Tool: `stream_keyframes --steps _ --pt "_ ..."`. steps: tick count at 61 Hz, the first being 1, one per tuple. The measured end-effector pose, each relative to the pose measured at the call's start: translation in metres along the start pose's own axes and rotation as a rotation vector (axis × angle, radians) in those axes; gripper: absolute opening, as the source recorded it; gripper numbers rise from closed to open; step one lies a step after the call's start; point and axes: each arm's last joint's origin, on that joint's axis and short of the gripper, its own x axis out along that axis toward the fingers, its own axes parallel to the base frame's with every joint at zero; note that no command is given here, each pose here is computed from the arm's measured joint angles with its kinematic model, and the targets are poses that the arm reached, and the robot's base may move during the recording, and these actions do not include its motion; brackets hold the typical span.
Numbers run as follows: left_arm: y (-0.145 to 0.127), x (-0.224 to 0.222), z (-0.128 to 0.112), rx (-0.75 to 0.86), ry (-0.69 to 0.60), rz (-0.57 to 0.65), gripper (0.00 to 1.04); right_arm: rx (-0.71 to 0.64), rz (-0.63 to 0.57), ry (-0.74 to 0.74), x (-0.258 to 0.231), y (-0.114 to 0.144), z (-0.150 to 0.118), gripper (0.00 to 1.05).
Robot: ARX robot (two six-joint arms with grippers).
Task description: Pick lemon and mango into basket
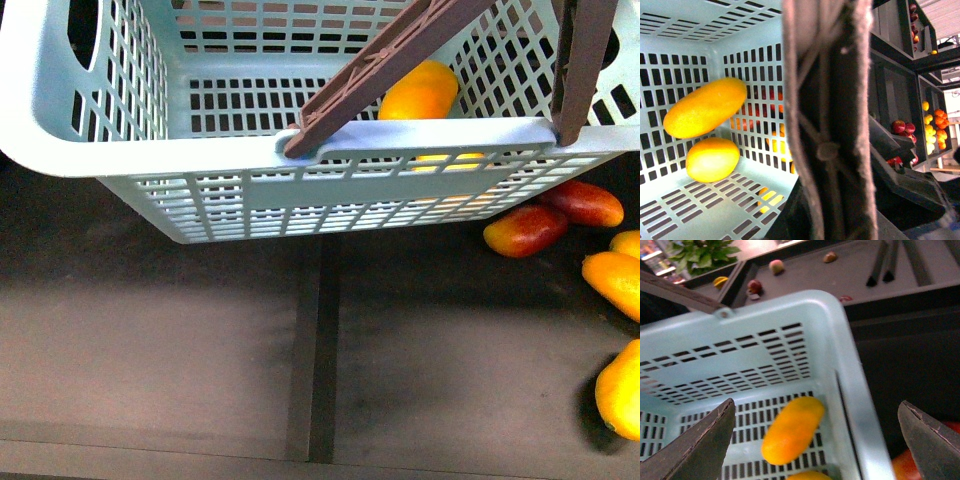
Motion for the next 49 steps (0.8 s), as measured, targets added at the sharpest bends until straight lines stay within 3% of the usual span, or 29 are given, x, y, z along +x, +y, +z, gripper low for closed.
stream_keyframes --steps 5,10,16,38,49 --pt "0.0 0.0 0.0 0.0 0.001 -0.001 0.04 -0.006 -0.048 -0.007 -0.01 -0.009 -0.007 0.94" --pt "0.0 0.0 0.0 0.0 0.002 -0.002 0.04 -0.128 -0.099 -0.183 -0.022 -0.012 -0.012 0.81" --pt "-0.001 0.0 -0.001 0.002 0.009 -0.008 0.04 -0.211 -0.103 -0.27 -0.039 -0.017 -0.023 0.65" --pt "-0.001 0.0 -0.001 -0.001 0.007 -0.006 0.04 -0.273 -0.12 -0.265 -0.089 -0.04 -0.063 0.02" --pt "-0.001 0.0 -0.001 0.0 0.003 -0.003 0.04 -0.278 -0.117 -0.264 -0.106 -0.042 -0.076 0.02"
